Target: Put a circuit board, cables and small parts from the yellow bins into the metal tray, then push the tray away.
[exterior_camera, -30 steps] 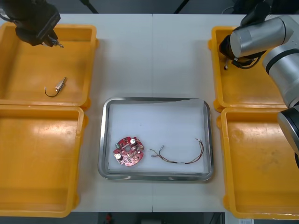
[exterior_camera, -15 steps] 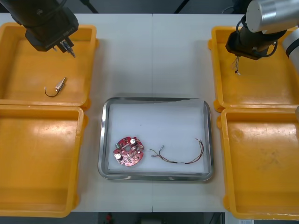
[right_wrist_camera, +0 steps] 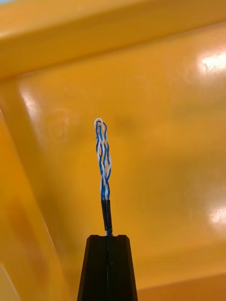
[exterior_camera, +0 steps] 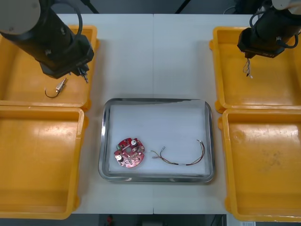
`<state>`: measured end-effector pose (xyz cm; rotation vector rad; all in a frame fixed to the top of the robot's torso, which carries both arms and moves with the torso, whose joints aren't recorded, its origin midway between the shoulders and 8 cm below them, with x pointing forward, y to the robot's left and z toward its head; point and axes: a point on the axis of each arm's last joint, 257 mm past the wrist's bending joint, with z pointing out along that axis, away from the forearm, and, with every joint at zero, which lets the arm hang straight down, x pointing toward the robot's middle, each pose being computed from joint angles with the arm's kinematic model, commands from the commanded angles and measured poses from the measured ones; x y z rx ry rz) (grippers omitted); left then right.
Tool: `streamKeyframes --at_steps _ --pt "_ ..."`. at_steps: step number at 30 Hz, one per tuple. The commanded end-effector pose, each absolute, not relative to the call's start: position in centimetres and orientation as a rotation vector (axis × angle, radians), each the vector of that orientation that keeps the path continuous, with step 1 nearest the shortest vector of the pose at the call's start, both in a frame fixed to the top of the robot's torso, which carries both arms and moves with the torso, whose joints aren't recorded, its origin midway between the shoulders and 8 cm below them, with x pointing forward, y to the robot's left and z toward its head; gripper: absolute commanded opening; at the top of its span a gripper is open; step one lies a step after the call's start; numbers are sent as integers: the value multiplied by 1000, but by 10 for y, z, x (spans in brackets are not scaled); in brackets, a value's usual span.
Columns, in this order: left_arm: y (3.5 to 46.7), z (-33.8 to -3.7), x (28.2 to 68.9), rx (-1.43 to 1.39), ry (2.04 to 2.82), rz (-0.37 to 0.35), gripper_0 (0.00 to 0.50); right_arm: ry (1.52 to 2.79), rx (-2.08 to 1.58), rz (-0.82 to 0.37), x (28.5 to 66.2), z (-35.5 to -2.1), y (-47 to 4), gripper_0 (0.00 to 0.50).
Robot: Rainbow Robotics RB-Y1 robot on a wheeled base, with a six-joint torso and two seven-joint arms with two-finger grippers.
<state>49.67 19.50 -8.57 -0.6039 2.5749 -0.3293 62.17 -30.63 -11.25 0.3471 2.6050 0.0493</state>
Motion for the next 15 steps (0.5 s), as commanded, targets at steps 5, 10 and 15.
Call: streamKeyframes --at_steps 5,10,15 --pt "188 -116 472 -591 2520 -326 0 2641 93 -37 598 -66 -320 0" --pt "171 -127 467 -622 2529 -324 0 2687 -47 -89 580 -58 -319 0" --pt "148 -139 461 -677 2543 -320 0 2719 -200 -122 562 -51 -318 0"
